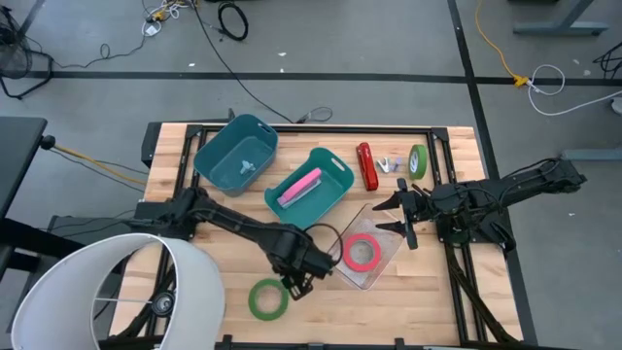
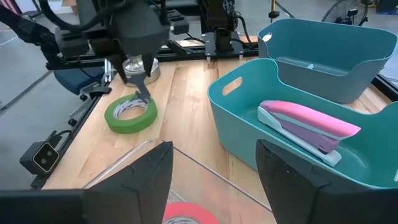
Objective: Pick and place Stapler, Stapler remover, tape
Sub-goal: Put the black staple remover into the blue bin
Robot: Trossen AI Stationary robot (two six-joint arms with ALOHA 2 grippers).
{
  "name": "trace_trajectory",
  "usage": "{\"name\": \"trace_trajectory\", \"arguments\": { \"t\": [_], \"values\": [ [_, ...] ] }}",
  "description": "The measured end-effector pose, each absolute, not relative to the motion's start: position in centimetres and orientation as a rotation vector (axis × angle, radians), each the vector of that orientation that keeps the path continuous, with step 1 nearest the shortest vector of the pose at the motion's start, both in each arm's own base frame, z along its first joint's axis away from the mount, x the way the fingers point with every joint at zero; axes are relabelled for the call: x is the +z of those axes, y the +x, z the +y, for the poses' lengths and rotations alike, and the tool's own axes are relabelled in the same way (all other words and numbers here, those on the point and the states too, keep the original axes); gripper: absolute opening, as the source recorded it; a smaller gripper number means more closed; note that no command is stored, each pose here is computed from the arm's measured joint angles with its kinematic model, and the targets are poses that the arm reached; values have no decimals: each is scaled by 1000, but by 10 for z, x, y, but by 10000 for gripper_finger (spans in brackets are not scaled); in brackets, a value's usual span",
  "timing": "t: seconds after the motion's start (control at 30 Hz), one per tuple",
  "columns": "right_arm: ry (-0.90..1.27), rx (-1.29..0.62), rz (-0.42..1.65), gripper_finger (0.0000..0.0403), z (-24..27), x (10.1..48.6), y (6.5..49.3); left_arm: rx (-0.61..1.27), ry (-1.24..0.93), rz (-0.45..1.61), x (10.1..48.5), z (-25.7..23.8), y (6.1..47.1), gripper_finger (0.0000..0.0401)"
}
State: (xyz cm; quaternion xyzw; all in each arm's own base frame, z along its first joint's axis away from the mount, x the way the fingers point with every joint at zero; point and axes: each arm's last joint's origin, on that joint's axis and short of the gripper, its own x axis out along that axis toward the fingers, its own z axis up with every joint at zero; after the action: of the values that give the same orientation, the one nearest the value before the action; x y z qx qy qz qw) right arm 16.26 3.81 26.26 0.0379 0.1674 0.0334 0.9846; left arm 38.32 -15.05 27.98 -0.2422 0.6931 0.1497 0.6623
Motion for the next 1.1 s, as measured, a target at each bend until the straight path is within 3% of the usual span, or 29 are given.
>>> {"name": "trace_trajectory", "arguments": {
  "t": [0.7,1.1],
  "values": [
    [78,67,326,231,38,264,163,456,-532,1457,317,-49,388,182],
    [78,68,325,231,38,264,163,591,-522,1306,352,34,367,181]
  ]
}}
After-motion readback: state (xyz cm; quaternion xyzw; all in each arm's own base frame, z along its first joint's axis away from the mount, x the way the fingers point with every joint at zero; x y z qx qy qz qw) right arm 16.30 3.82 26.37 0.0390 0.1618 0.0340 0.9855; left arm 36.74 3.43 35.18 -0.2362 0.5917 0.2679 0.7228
